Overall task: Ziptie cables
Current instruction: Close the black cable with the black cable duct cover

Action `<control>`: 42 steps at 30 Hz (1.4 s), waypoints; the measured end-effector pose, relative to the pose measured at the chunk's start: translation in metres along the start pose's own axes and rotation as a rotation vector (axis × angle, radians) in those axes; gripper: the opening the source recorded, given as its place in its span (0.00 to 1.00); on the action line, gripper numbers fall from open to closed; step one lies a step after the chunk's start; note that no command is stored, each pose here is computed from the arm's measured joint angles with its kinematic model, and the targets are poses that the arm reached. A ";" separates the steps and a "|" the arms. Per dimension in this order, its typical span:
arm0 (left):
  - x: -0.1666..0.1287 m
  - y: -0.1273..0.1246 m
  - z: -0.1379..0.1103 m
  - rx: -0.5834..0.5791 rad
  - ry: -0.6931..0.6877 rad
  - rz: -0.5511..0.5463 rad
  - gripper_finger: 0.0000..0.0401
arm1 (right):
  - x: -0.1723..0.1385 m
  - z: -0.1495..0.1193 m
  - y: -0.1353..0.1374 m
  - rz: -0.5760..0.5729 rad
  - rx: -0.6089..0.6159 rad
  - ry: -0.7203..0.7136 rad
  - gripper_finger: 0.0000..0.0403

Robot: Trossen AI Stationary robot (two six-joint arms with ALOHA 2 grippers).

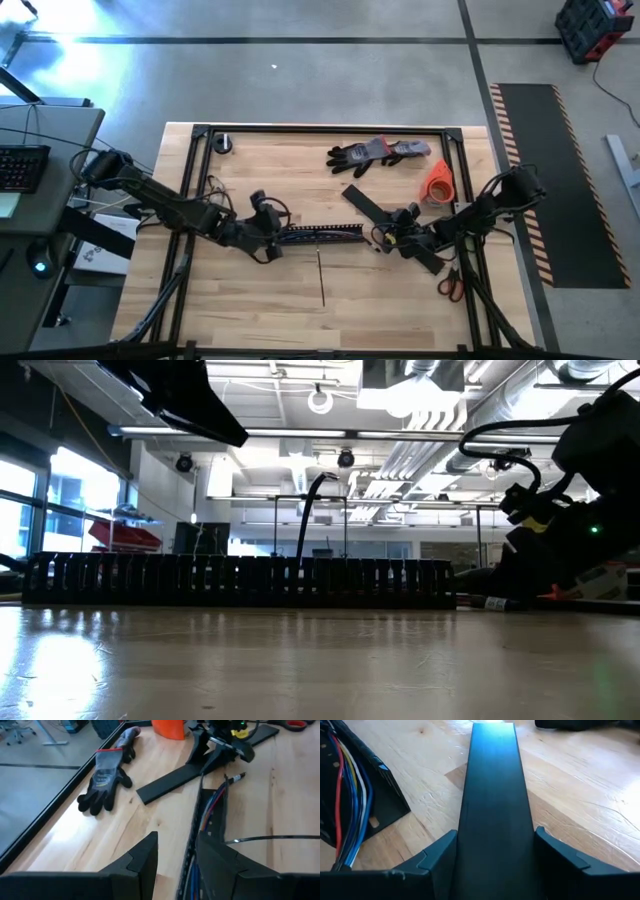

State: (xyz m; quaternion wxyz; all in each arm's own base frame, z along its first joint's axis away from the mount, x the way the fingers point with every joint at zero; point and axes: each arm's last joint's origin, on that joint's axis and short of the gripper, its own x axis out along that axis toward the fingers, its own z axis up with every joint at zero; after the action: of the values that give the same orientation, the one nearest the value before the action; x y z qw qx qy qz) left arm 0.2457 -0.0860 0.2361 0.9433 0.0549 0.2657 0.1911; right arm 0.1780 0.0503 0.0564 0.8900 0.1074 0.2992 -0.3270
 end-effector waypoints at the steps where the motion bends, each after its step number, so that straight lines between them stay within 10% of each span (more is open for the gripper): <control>1: -0.001 -0.001 0.000 0.001 -0.001 -0.005 0.29 | 0.000 0.001 0.000 0.005 0.000 -0.006 0.51; 24: -0.022 -0.025 -0.002 -0.115 -0.057 -0.115 0.29 | -0.028 0.067 -0.005 0.266 0.021 -0.157 0.51; 42: -0.085 0.006 0.020 -0.238 -0.051 -0.167 0.00 | 0.014 0.198 0.103 0.704 -0.468 -0.170 0.51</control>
State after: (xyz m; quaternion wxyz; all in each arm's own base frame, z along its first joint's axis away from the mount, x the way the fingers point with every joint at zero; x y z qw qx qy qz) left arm 0.1876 -0.1134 0.2951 0.9623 -0.0749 0.2205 0.1405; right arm 0.3446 0.0452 0.2059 0.9691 -0.0291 0.2362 0.0654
